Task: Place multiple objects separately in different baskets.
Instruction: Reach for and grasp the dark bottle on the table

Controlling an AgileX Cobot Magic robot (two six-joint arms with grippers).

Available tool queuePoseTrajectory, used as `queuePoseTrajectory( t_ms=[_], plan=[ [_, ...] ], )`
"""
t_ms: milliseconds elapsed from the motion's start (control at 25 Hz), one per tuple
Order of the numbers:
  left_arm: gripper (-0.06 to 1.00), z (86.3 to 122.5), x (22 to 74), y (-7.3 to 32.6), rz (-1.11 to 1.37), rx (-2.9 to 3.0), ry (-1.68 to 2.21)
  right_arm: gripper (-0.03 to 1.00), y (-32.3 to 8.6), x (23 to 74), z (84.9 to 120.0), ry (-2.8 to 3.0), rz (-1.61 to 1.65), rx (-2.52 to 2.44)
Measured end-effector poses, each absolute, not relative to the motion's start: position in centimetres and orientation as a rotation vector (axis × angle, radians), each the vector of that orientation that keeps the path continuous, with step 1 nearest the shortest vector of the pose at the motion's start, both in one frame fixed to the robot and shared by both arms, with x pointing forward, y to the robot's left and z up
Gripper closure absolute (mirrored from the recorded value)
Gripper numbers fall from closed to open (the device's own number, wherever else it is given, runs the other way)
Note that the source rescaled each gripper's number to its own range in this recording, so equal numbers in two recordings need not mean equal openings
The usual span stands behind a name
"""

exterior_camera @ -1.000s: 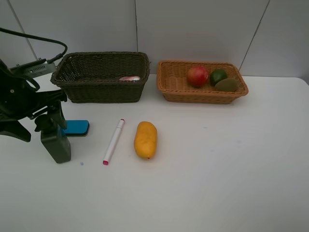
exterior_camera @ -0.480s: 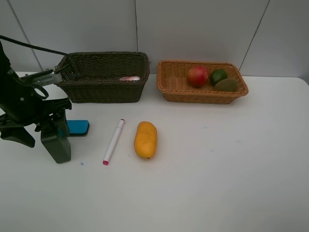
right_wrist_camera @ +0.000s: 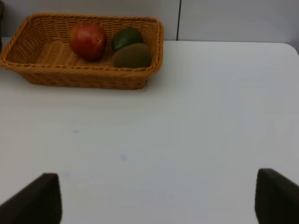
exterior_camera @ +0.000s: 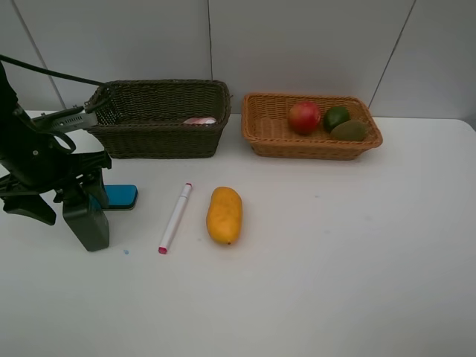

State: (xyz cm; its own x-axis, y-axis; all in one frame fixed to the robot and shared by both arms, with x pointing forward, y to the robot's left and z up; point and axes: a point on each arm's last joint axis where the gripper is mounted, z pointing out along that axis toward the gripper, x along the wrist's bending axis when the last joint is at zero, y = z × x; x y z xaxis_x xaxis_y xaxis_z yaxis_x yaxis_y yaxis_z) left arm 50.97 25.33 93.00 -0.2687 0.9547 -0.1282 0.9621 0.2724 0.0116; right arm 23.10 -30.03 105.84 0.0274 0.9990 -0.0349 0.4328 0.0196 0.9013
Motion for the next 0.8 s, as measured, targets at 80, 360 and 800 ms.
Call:
queuePoseTrajectory(
  t_ms=[80,360,800],
  plan=[
    [0.00,92.99,50.98,25.36,-0.099,1.833,2.414,-0.03,-30.03,23.10,105.84,1.515,0.916,1.523],
    [0.59,92.99,50.98,25.38,-0.098,1.798,2.444,-0.03,-30.03,23.10,105.84,1.515,0.916,1.523],
    [0.59,92.99,51.02,25.45,-0.085,1.789,2.451,-0.03,-30.03,23.10,105.84,1.515,0.916,1.523]
  ],
)
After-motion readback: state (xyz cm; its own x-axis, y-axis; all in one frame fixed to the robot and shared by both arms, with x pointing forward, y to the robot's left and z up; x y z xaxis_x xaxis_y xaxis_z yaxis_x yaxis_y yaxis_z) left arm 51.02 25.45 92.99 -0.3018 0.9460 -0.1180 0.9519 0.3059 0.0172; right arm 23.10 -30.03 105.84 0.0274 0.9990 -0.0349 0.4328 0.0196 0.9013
